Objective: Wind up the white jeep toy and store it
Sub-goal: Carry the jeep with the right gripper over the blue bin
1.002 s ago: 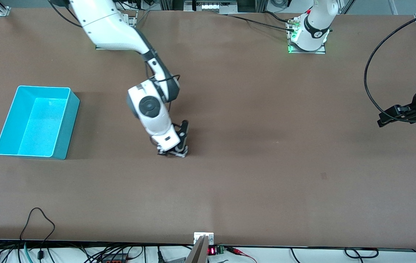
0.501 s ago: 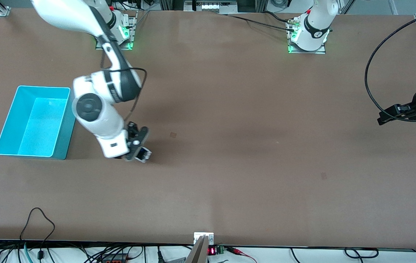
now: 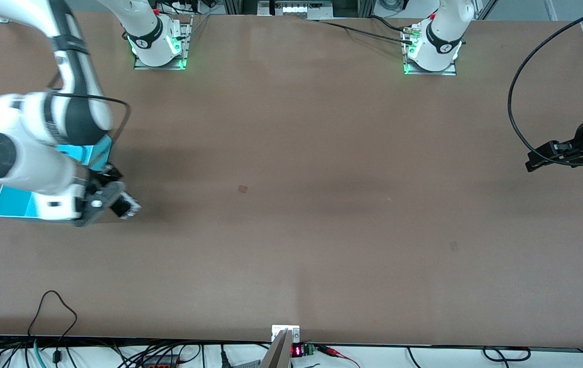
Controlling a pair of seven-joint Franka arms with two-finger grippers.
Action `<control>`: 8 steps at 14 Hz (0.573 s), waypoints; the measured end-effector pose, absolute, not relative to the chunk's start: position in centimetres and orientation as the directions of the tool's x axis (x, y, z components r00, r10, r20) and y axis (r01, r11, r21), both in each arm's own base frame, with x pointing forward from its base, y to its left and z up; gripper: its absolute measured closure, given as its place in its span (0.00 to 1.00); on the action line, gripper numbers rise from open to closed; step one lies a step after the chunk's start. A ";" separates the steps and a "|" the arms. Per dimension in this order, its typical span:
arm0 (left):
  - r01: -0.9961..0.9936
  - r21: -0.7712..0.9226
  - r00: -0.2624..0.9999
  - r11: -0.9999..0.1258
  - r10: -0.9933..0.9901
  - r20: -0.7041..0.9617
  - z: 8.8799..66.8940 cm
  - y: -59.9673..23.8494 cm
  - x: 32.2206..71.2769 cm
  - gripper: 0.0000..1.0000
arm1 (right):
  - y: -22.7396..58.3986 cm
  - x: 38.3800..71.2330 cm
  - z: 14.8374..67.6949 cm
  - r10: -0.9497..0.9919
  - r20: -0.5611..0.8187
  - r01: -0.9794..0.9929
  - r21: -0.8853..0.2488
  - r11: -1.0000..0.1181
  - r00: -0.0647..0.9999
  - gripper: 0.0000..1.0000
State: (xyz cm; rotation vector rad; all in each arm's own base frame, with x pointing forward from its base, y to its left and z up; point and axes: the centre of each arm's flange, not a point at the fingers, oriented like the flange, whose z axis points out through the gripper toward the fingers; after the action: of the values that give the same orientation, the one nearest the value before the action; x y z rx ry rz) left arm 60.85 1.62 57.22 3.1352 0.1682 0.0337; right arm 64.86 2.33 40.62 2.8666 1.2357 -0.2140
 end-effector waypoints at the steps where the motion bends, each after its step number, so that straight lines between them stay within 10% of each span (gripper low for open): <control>1: 0.102 0.004 0.995 -0.995 0.102 0.023 57.3 1.3 60.8 0.00 | -0.1 64.6 41.6 0.704 -0.130 0.706 -0.044 -0.707 0.698 0.40; 8: 0.104 0.004 0.994 -0.995 0.105 0.020 57.3 1.5 60.8 0.00 | -15.9 60.3 42.0 0.529 -0.194 0.522 -0.090 -0.848 0.826 0.40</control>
State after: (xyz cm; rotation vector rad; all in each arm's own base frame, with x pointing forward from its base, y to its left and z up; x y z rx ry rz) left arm 60.81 1.48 57.30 3.1346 0.1642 0.0322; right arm 60.34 -15.87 42.01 3.0334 0.8732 -0.3380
